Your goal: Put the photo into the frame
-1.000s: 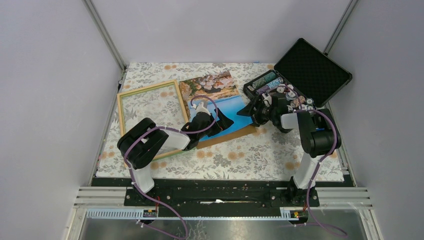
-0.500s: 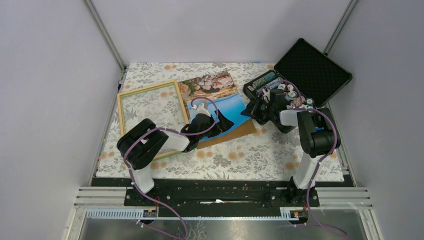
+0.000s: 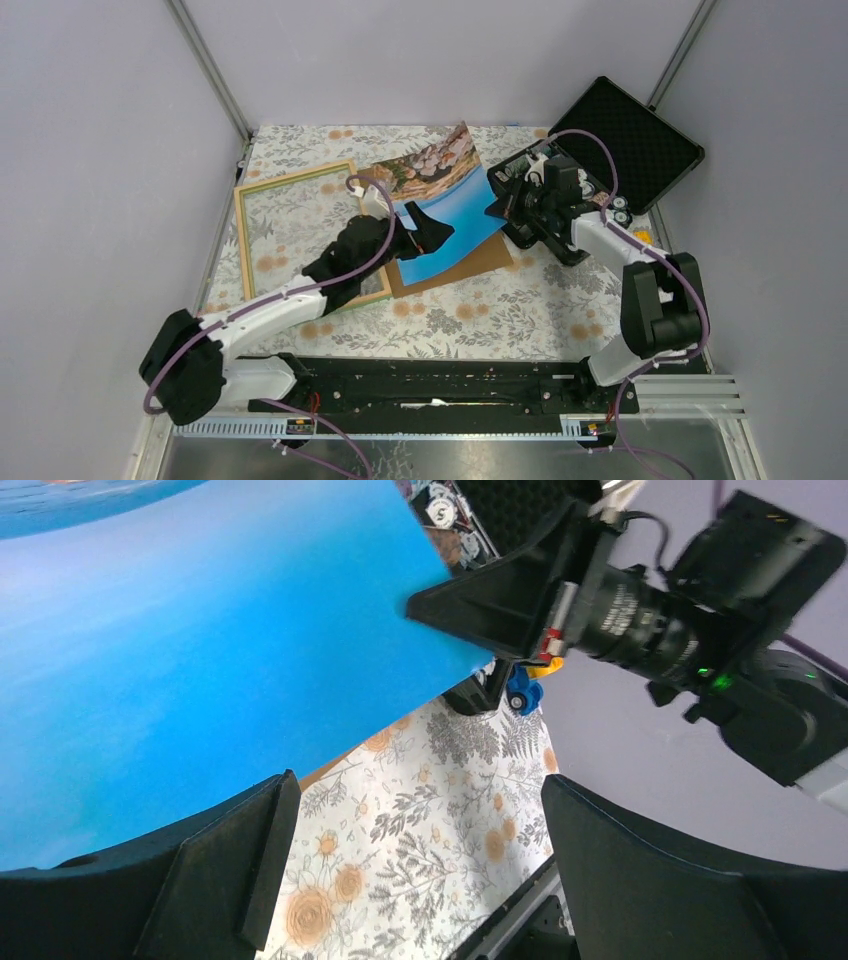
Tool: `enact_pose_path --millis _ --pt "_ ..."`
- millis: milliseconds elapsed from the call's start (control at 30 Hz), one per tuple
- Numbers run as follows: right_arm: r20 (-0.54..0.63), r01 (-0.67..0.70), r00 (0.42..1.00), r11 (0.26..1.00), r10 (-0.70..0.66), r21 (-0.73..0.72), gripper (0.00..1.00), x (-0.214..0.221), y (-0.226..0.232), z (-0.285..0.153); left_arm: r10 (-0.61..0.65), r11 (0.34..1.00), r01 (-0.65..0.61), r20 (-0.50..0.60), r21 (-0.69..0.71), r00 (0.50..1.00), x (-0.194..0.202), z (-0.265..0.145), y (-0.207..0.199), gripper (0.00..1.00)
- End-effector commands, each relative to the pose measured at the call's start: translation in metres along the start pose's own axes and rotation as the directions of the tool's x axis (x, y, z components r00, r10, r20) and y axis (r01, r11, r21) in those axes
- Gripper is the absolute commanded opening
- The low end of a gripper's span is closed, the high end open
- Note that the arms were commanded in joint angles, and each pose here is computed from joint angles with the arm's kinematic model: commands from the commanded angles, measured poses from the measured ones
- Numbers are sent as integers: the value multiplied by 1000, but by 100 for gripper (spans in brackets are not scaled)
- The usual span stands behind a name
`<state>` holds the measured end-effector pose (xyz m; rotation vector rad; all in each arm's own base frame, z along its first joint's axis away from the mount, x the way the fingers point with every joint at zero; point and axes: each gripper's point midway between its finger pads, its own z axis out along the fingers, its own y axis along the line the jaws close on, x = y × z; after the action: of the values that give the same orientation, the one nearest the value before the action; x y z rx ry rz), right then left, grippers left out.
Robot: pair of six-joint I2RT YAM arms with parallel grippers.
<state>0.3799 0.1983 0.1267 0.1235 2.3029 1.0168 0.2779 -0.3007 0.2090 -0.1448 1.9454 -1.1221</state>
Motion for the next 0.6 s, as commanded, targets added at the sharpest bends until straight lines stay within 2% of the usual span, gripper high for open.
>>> enact_pose_path --millis 0,200,400,567 --pt "18 144 990 990 -143 -11 0 -10 34 -30 -11 986 -7 -107 -164 994 -1 -18 16 99" --pt "54 268 963 962 -265 -50 0 -17 72 -60 -94 980 61 -167 -191 982 -12 -39 -6 99" --pt "73 380 922 925 -380 10 0 -33 95 -91 -145 976 131 -67 -173 987 -34 -57 -12 99" --pt "122 438 888 897 -443 62 0 -51 111 -120 -178 977 165 -95 -134 979 -40 -61 -15 99"
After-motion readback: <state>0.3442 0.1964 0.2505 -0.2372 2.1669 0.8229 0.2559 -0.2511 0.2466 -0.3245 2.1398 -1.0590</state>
